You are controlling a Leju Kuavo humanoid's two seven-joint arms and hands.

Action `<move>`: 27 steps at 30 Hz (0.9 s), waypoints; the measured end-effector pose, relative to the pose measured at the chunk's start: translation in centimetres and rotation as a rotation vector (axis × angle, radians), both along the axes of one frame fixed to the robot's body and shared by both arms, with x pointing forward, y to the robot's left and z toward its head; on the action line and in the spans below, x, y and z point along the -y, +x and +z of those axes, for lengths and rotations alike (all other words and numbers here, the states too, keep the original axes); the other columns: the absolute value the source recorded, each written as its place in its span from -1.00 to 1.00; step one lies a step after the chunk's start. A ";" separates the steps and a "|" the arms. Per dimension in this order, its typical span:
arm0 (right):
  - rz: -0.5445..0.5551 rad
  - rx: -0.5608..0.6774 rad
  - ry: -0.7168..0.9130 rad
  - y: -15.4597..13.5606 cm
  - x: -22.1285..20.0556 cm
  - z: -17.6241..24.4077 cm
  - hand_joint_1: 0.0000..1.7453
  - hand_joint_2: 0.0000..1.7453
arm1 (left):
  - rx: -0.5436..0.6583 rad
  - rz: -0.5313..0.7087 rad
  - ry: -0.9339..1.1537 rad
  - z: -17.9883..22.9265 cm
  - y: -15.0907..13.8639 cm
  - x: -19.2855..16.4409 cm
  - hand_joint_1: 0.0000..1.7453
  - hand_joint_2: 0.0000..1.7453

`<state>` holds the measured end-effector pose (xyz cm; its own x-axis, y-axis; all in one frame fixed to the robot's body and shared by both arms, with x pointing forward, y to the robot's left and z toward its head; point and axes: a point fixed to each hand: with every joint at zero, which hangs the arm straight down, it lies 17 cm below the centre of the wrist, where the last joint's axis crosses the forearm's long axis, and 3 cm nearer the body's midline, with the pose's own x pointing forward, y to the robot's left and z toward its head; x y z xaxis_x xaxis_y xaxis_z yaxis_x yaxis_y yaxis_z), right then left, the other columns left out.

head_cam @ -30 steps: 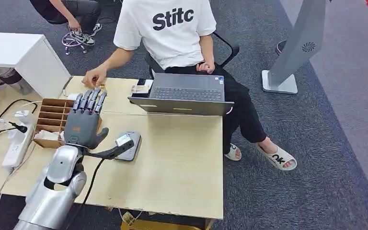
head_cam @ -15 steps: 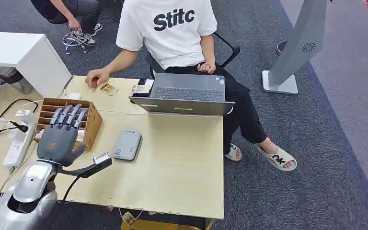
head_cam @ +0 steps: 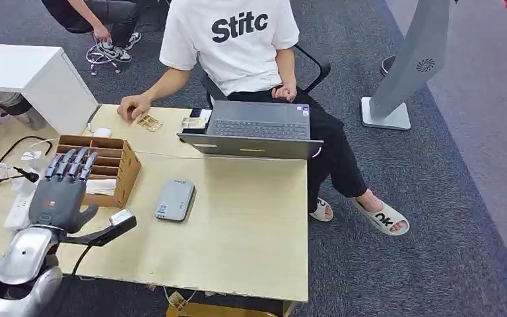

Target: Pass the card to the sensor for recognition and then transmit it.

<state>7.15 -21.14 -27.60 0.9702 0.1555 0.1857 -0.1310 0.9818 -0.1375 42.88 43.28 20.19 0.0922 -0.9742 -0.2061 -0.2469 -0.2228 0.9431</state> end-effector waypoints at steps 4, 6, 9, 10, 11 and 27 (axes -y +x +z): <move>0.005 0.001 0.002 0.0 0.0 0.0 -1.00 1.00 | -0.006 0.037 -0.005 -0.2 0.0 -1.7 -1.00 1.00; 0.007 0.001 0.001 0.0 0.0 0.0 -1.00 1.00 | -0.013 0.053 -0.009 -0.5 -0.1 -2.3 -1.00 1.00; 0.015 0.001 0.000 0.0 0.0 0.0 -1.00 1.00 | -0.029 0.071 -0.025 -1.3 0.0 -3.0 -1.00 1.00; 0.016 0.001 0.000 0.0 -0.1 0.0 -1.00 1.00 | -0.036 0.075 -0.030 -1.7 0.0 -3.1 -1.00 1.00; 0.018 0.002 0.000 0.0 -0.1 0.0 -1.00 1.00 | -0.042 0.079 -0.035 -2.0 0.1 -3.2 -1.00 1.00; 0.039 0.004 -0.003 0.2 -0.1 0.0 -1.00 1.00 | -0.081 0.090 -0.097 -4.4 2.9 -1.8 -1.00 1.00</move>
